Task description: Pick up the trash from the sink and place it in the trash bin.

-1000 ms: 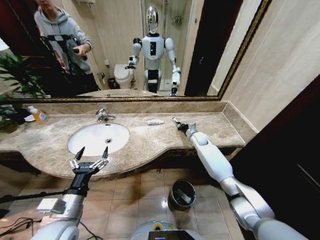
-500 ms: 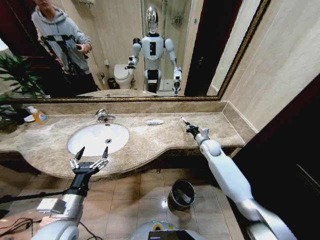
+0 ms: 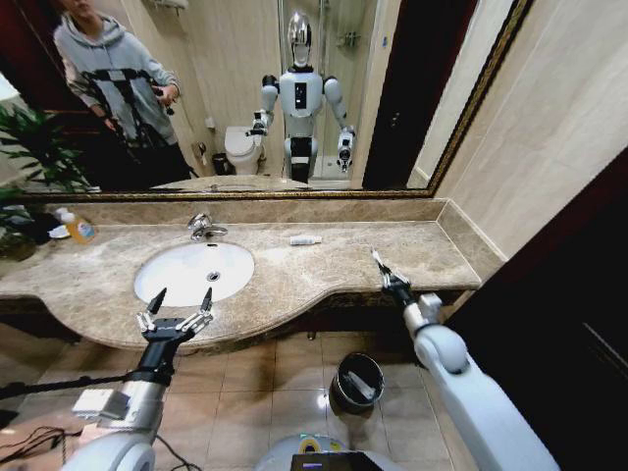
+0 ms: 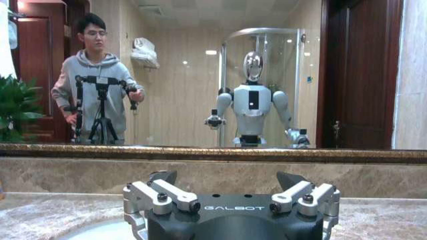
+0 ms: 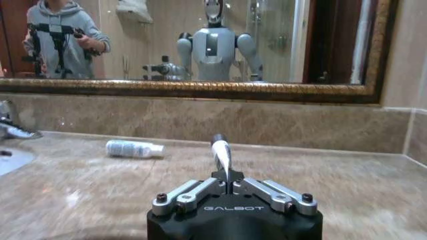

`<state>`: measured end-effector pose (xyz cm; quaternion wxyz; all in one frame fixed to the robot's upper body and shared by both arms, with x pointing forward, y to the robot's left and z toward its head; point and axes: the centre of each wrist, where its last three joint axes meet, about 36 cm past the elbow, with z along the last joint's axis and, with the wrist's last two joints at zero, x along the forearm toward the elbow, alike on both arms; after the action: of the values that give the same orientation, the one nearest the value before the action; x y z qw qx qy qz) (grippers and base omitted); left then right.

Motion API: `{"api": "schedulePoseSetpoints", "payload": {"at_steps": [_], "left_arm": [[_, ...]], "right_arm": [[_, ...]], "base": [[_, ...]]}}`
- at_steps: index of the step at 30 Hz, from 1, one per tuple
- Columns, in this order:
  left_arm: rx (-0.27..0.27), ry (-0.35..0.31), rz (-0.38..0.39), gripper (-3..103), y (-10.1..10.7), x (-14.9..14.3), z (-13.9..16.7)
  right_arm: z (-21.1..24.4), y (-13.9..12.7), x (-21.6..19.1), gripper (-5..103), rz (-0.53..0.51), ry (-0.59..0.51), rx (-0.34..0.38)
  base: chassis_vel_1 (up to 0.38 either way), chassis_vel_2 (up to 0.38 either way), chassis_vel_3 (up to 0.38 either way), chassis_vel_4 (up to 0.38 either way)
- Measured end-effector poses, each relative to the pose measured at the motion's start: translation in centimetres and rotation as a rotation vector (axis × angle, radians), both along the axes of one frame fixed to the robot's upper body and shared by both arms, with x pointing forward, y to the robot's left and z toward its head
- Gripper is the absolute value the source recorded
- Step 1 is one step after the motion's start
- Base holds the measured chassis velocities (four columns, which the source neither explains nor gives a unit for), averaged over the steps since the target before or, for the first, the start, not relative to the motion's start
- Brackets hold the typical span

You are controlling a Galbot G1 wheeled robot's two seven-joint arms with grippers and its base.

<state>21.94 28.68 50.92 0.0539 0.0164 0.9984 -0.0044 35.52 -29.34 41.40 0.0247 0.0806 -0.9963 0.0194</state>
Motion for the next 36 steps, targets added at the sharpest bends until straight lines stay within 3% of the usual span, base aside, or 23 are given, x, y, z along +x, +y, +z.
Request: {"api": "schedulePoseSetpoints", "payload": {"at_steps": [6,10,13,22,31,36], "left_arm": [[0.000,0.000,0.000,100,0.0,0.0,0.0],[0.000,0.000,0.000,100,0.0,0.0,0.0],[0.000,0.000,0.000,100,0.0,0.0,0.0],[0.000,0.000,0.000,100,0.0,0.0,0.0],[0.000,0.000,0.000,100,0.0,0.0,0.0],[0.000,0.000,0.000,100,0.0,0.0,0.0]], "right_arm": [[-2.1,1.1,-3.9,1,-0.003,0.003,-0.014],[-3.3,1.9,-4.4,1,0.018,0.021,-0.012],[-6.9,2.4,-6.8,1,0.013,0.082,-0.039],[-14.1,3.2,-10.4,1,-0.039,0.230,-0.034],[-18.9,2.6,-10.1,1,-0.070,0.345,-0.042],[-20.6,2.2,-8.9,1,-0.062,0.486,-0.042]], "base": [[0.000,0.000,0.000,0.000],[0.000,0.000,0.000,0.000],[0.000,0.000,0.000,0.000],[0.000,0.000,0.000,0.000],[0.000,0.000,0.000,0.000],[0.000,0.000,0.000,0.000]]}}
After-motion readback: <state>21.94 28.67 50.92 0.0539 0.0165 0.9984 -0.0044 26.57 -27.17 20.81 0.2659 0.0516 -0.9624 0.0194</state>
